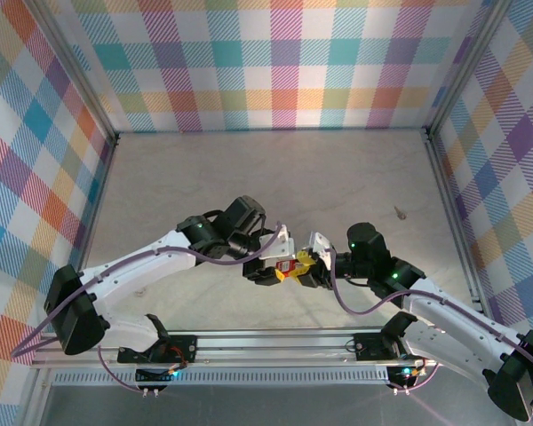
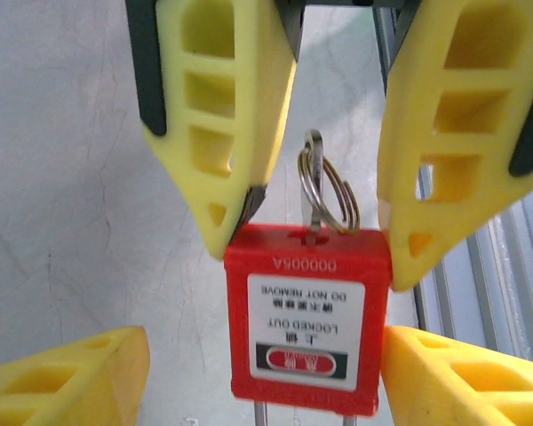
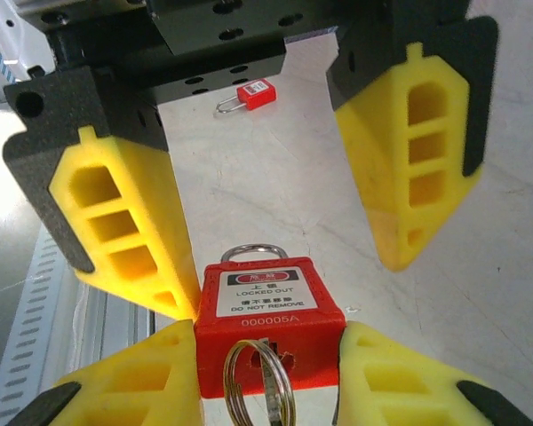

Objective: Unlock with the key

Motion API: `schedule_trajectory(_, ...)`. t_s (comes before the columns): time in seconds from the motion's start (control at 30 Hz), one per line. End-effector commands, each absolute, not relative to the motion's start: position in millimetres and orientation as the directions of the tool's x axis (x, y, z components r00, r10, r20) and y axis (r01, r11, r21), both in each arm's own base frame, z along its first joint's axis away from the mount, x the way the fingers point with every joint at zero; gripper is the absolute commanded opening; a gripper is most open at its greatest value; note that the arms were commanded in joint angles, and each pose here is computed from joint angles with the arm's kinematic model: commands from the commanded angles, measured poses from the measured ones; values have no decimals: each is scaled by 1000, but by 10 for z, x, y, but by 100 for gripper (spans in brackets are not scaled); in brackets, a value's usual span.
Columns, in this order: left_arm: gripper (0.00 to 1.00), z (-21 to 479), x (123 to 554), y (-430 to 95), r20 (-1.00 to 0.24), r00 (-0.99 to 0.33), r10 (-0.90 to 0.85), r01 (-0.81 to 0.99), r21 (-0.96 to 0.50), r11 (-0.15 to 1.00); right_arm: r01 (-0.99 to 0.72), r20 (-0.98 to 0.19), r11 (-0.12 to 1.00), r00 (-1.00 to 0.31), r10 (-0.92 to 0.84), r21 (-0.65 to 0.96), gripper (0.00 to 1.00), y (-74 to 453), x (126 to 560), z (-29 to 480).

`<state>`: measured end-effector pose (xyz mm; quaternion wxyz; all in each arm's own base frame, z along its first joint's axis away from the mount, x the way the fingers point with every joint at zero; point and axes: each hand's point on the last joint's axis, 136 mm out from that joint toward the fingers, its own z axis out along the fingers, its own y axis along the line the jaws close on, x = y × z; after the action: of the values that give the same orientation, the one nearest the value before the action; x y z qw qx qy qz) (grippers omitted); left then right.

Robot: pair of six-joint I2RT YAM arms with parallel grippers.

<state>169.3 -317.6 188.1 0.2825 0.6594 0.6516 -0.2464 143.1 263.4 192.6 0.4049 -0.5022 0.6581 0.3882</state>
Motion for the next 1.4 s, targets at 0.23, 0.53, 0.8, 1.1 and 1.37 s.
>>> schedule_trajectory(0.23,67,2045,1762,-2972,-765,-83,639,987,24,156,-979,-930,191,-138,-341,75,17,2625,1420,1992)
schedule_trajectory(0.53,66,1860,1859,-2977,-777,-218,590,958,-55,282,-955,-913,275,-205,-354,107,30,2612,1560,1883)
schedule_trajectory(0.8,67,1663,1999,-3116,-723,-433,539,884,-223,411,-357,-687,854,-727,1,378,71,1873,2239,1683)
schedule_trajectory(1.1,66,1067,1837,-3577,-557,-559,614,821,-266,505,270,-146,825,-911,385,496,66,1327,2094,1235)
schedule_trajectory(1.37,64,663,1782,-3713,-389,-623,678,772,-166,614,312,-120,788,-893,434,531,70,1330,2143,1248)
